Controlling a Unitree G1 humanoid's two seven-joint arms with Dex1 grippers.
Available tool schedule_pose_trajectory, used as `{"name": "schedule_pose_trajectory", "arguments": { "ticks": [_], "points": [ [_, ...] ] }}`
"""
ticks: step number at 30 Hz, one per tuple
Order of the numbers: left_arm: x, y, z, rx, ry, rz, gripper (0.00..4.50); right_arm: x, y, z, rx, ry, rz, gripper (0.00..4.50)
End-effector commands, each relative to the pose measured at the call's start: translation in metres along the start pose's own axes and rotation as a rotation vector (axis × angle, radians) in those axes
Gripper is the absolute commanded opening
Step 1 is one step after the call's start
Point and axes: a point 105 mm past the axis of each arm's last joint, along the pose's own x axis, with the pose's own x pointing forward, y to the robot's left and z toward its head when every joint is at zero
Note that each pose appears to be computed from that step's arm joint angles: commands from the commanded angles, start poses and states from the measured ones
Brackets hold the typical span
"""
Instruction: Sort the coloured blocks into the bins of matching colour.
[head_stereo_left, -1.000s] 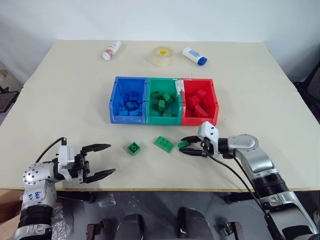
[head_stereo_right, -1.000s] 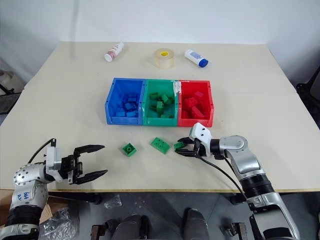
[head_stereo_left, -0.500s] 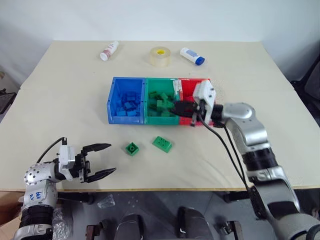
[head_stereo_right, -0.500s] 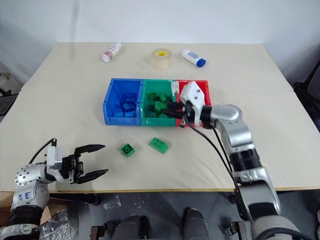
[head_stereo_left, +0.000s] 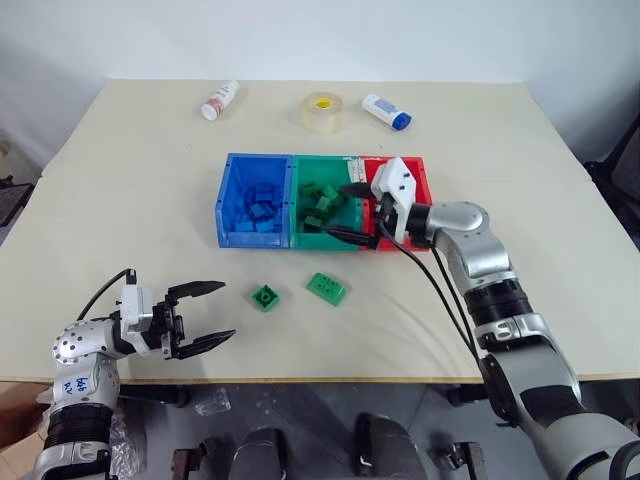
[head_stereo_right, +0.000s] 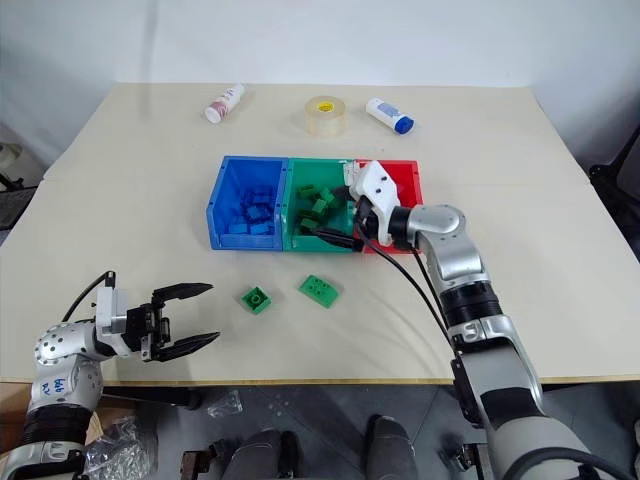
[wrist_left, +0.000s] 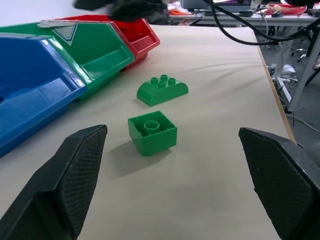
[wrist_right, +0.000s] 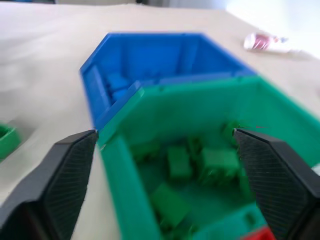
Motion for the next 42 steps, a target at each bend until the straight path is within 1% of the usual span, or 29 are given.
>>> {"name": "schedule_pose_trajectory", "arguments": {
  "ticks": [1,4,9,12,17,20,22,24,26,28,32,34,39,42],
  "points": [
    [-0.002,0.001,0.002,0.01,-0.004,-0.002,4.5,-0.026,0.015,0.012,-0.018,-0.038,0.087,4.47],
    [-0.003,0.003,0.002,0.008,0.0,-0.001,4.5,-0.053,0.031,0.007,0.008,-0.022,0.142,4.47],
    [-0.008,0.006,0.002,0.005,0.009,-0.001,4.5,-0.106,0.043,-0.008,0.055,0.058,0.123,4.47],
    [-0.011,0.008,0.001,0.002,0.018,-0.001,4.5,-0.144,0.048,-0.015,0.097,0.097,0.068,4.47],
    [-0.015,0.01,0.0,-0.004,0.028,0.001,4.5,-0.191,0.055,-0.026,0.146,0.196,-0.037,4.47],
    [-0.016,0.011,-0.001,-0.01,0.033,-0.001,4.5,-0.21,0.059,-0.025,0.153,0.232,-0.082,4.47],
    [-0.015,0.014,-0.001,-0.009,0.034,-0.003,4.5,-0.215,0.062,-0.022,0.154,0.248,-0.094,4.47],
    [-0.013,0.016,0.0,-0.006,0.029,-0.006,4.5,-0.208,0.064,-0.021,0.149,0.246,-0.085,4.47],
    [-0.009,0.016,0.0,-0.004,0.023,-0.015,4.5,-0.191,0.066,-0.02,0.144,0.233,-0.058,4.47],
    [-0.006,0.016,0.001,0.0,0.017,-0.023,4.5,-0.161,0.07,-0.021,0.145,0.221,-0.01,4.47],
    [-0.002,0.015,0.001,0.004,0.008,-0.032,4.5,-0.126,0.07,-0.029,0.139,0.247,0.006,4.47],
    [0.001,0.012,0.002,0.007,0.002,-0.038,4.5,-0.101,0.069,-0.037,0.149,0.25,0.017,4.47],
    [0.003,0.001,0.002,0.009,-0.012,-0.045,4.5,-0.04,0.077,-0.043,0.131,0.186,0.083,4.47],
    [0.002,-0.004,0.001,0.006,-0.018,-0.029,4.5,-0.017,0.079,-0.049,0.141,0.177,0.088,4.47]
  ]
}}
